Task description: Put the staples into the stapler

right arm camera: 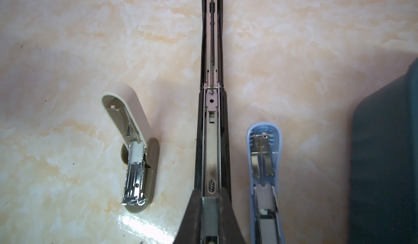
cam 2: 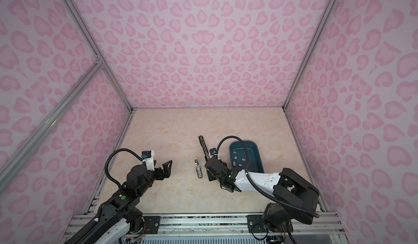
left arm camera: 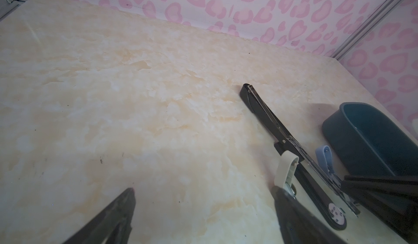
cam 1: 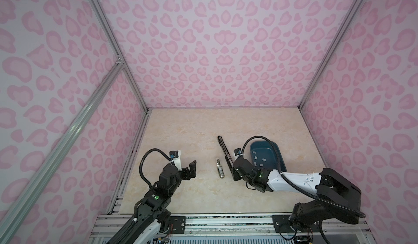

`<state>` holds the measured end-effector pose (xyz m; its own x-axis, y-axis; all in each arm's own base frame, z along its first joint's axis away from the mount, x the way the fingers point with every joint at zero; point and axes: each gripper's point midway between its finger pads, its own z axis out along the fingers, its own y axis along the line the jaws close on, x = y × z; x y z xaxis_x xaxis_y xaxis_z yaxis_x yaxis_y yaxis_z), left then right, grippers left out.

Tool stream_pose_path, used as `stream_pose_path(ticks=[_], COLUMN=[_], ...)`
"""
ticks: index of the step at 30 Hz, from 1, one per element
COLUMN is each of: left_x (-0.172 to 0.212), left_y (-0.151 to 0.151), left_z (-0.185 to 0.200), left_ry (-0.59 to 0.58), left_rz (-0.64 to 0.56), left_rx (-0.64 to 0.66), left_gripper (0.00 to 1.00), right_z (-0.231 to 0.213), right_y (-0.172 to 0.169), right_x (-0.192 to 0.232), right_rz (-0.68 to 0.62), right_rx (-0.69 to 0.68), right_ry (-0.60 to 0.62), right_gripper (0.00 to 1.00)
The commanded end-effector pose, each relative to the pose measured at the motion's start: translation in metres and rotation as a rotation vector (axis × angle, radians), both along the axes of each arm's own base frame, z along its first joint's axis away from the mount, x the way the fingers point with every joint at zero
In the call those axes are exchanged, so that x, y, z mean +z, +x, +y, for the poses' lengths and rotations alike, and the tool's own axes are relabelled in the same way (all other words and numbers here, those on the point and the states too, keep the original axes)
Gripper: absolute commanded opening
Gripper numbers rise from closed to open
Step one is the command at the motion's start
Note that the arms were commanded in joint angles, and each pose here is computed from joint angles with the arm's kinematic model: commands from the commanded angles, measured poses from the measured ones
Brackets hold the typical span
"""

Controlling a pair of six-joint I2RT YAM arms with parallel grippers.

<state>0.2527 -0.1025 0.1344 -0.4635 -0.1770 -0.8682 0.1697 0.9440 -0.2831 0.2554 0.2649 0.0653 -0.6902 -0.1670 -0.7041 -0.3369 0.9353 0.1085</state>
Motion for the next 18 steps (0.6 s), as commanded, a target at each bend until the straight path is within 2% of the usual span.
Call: stream_pose_path(ticks=[1,18], left_x=[0.0046,0.0045], left_y=[0.0019,0.0017], left_z=[-0.001,-0.0018], left_ry=[-0.004,-0.005], left_rz=[-0.024,-0.024], left_rx=[-0.002,-0.006], left_gripper=[0.97,0.97], right_z=[-0.0053,-0.0069], right_y=[-0.0005,-0.0063], right_x=[-0.0055,-0.0104], right_rz=[0.002,0.016], right_rx=[-0.014,-0.015], right_ry=[-0.022,-0.019], right_gripper=[0.08,0.08])
